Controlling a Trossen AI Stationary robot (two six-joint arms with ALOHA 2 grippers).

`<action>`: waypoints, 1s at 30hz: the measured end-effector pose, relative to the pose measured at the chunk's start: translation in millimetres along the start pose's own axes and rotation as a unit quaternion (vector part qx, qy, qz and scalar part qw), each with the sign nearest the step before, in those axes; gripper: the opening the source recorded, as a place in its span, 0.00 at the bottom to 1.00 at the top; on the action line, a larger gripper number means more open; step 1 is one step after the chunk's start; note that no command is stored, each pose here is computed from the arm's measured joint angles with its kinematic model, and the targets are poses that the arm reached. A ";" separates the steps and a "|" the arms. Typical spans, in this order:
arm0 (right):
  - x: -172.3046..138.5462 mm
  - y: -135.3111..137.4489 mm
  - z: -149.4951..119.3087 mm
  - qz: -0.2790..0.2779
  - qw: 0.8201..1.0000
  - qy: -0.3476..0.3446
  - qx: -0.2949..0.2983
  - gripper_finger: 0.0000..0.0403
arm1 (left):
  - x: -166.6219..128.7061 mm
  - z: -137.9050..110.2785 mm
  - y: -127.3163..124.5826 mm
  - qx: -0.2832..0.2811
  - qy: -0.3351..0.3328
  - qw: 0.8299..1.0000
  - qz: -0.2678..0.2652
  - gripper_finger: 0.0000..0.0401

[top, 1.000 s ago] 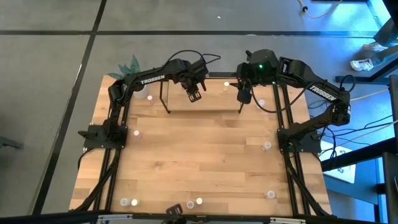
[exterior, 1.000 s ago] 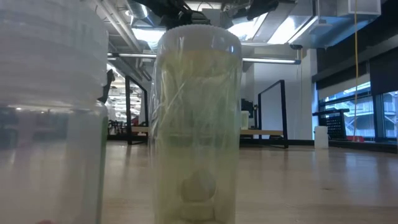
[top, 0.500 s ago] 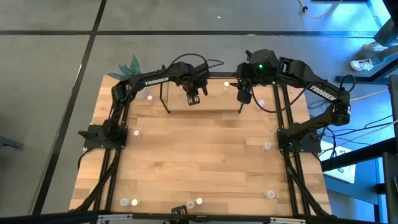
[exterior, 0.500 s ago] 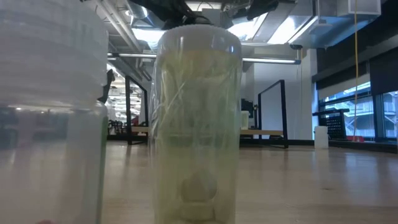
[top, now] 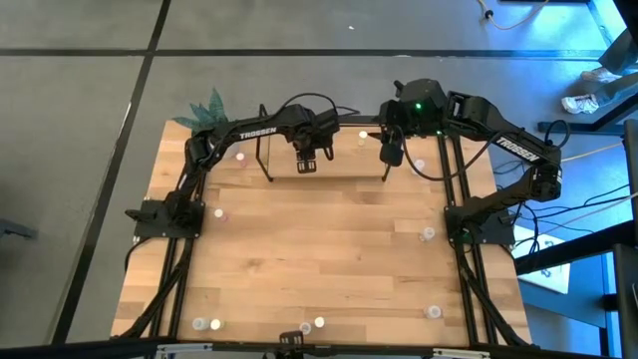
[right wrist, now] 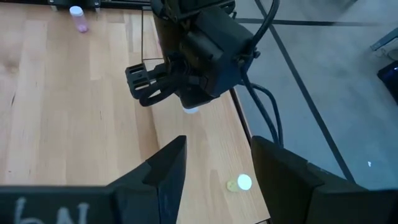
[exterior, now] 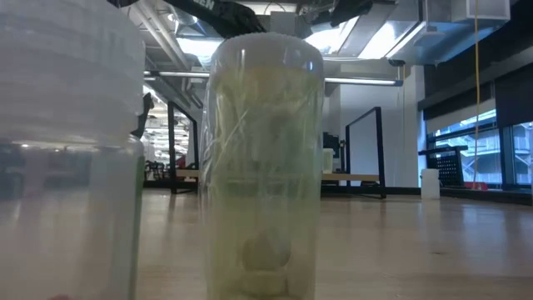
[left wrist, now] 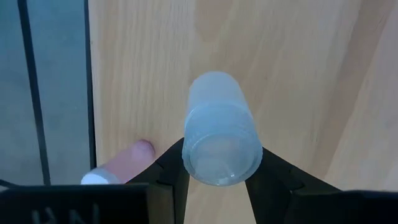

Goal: Pick and place medicine bottles onto shelf by color
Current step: Put the middle white pill bottle on the shelf

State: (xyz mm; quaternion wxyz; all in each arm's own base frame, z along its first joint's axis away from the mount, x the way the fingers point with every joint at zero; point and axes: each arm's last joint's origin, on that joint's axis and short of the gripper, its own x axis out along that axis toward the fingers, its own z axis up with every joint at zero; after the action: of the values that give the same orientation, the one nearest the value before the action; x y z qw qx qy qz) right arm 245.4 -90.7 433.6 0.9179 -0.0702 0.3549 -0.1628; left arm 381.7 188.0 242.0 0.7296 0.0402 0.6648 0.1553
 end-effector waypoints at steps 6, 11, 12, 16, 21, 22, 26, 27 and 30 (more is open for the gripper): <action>0.0 0.0 0.0 0.000 1.000 0.000 0.000 0.45 | 0.1 -0.6 -0.2 0.001 0.003 1.000 -0.001 0.29; 0.0 0.0 0.0 0.000 1.000 0.000 0.000 0.45 | 0.2 -1.1 -0.5 0.002 0.006 1.000 -0.002 0.29; 0.0 0.0 0.0 0.000 1.000 0.000 0.000 0.45 | 0.5 -1.1 -0.7 0.003 0.007 1.000 -0.003 0.29; 0.0 0.0 0.0 0.000 1.000 0.000 0.000 0.45 | 7.8 -1.0 -4.2 0.009 0.025 1.000 -0.008 0.29; 0.0 0.0 0.0 0.000 1.000 0.000 0.000 0.45 | 10.4 2.2 -9.7 0.015 0.026 1.000 0.002 0.29; 0.0 0.0 0.0 0.000 1.000 0.000 0.000 0.45 | 10.1 2.7 -10.6 0.017 0.026 0.999 0.007 0.29; 0.0 0.0 0.0 0.000 1.000 0.000 0.000 0.45 | 10.5 1.9 -11.2 0.019 0.033 0.999 0.010 0.29; 0.0 0.0 0.0 0.000 1.000 0.000 0.000 0.45 | 10.6 1.5 -10.8 0.019 0.035 0.999 0.010 0.29; 0.0 0.0 0.0 0.000 1.000 0.000 0.000 0.45 | 10.6 1.2 -10.9 0.020 0.036 0.999 0.010 0.29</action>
State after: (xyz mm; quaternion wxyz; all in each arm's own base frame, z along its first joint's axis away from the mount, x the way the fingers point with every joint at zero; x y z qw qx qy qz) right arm 245.4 -90.7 433.6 0.9180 -0.0701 0.3548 -0.1627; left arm 385.5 180.7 229.1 0.7023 0.0557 0.6934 0.1512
